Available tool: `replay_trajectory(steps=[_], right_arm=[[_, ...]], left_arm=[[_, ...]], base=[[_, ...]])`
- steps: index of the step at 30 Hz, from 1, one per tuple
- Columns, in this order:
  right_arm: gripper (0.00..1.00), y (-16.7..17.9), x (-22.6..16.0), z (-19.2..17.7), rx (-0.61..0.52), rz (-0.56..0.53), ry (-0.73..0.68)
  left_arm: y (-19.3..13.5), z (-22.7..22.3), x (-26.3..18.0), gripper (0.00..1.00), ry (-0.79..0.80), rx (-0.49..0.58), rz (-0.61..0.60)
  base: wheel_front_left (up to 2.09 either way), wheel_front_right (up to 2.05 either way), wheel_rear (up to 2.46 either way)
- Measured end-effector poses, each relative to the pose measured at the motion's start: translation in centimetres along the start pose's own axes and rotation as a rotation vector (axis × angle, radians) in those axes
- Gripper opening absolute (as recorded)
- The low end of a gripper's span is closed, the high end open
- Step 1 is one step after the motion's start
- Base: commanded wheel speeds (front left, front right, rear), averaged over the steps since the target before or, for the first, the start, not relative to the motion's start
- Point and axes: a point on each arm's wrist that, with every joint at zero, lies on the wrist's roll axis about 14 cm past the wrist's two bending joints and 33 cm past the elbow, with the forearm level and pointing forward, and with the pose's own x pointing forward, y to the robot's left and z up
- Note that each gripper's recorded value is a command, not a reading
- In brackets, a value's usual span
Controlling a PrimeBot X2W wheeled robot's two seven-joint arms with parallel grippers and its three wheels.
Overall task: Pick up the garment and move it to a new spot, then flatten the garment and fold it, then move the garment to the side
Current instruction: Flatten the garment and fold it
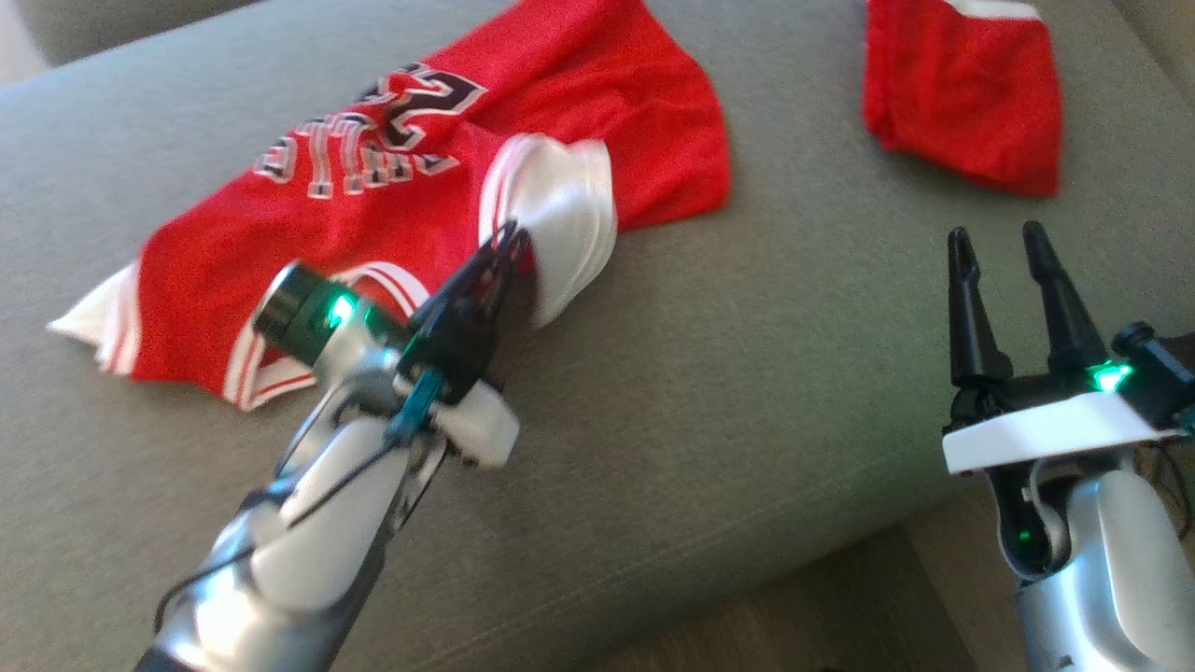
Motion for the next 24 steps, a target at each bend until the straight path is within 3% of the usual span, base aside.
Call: replay_trajectory(steps=[14,16,21,24], right_arm=[[1.0,6.4,1.0,-3.3,0.034,0.168,0.091],[1.0,7.7,1.2,-3.7,0.04,0.2,0.101],[1.0,9.2,1.3,-4.1,0.043,0.237,0.116],[1.0,9.5,1.4,-4.7,0.037,0.242,0.135]], left_arm=[[4.4,-0.5,-12.6,0.0,0.118,0.104,0.142],[6.4,-0.7,-15.4,0.0,0.151,0.113,0.236],[8.4,0.1,-18.0,0.0,0.155,0.121,0.336],[8.1,0.0,-19.2,0.0,0.167,0.101,0.336]], base=[[0.0,0.0,0.0],[0.0,0.0,0.0],[0.0,0.0,0.0],[0.0,0.0,0.0]])
